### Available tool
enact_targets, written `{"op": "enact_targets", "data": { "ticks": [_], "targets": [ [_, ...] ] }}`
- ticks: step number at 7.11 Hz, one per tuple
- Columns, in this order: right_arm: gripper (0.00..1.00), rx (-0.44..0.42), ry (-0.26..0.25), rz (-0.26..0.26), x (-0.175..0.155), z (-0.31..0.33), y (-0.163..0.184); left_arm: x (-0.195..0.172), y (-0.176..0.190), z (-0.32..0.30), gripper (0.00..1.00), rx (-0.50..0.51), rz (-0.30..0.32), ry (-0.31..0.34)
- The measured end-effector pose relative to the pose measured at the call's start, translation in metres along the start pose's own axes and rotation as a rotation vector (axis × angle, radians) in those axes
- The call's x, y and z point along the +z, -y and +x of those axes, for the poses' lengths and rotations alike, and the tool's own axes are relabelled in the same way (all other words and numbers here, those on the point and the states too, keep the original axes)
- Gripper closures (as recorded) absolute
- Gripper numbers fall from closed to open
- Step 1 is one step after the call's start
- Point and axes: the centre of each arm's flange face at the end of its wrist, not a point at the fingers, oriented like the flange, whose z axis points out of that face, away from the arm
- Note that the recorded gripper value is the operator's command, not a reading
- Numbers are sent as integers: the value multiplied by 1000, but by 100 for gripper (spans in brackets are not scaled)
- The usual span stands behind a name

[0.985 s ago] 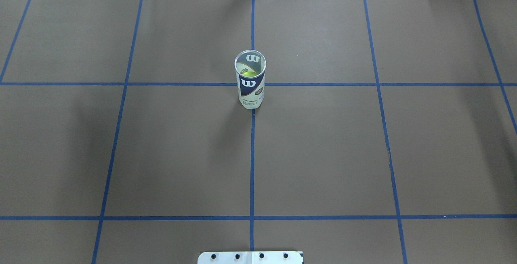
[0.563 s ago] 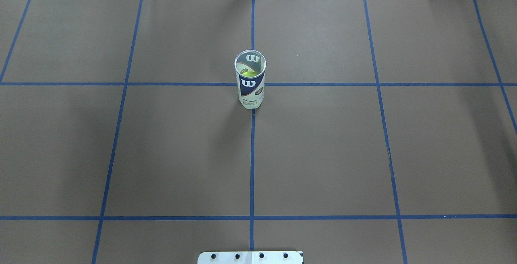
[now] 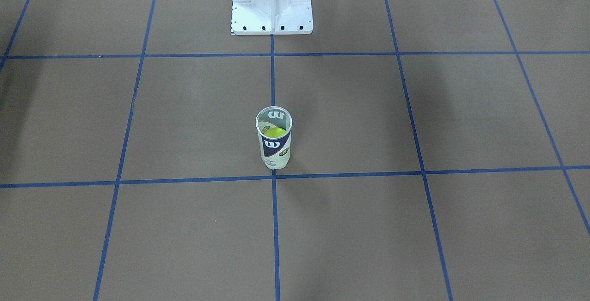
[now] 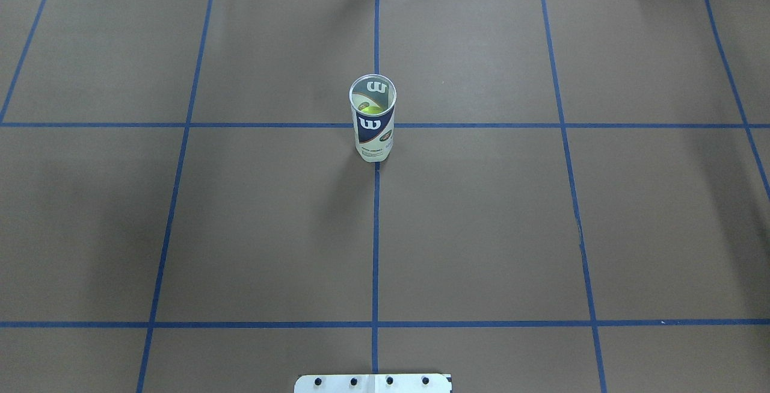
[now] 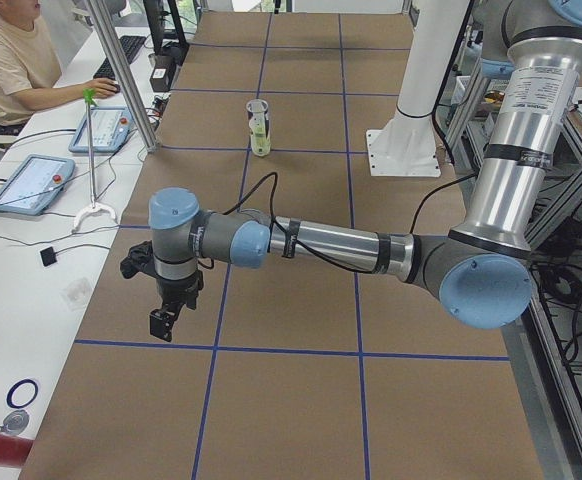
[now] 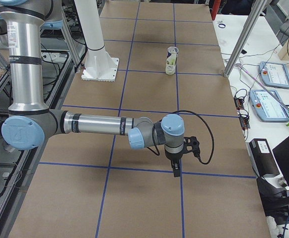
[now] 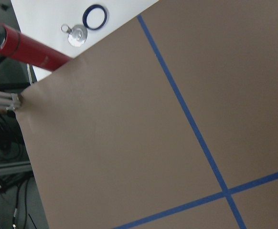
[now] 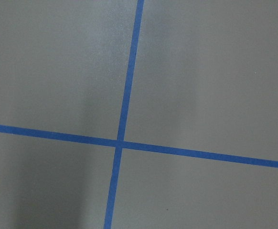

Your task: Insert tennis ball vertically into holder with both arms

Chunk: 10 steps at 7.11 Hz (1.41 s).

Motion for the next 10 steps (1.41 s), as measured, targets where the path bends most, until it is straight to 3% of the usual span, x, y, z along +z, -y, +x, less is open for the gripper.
{"op": "enact_targets", "data": {
  "ticks": [2,4,7,10],
  "targets": [
    [0,14,-1,-18,7,5,-3,30,-45,-10,0,-96,-95,-94],
    [0,20,2,-27,10,7,-5,25,-70,-2,0,-170,-139,-147],
    [0,20,10,-29,10,7,-7,-13,-126,36,0,-338,-109,-167],
    [0,15,20,-34,6,2,-3,-9,-142,37,0,-332,-79,-165]
  ]
}}
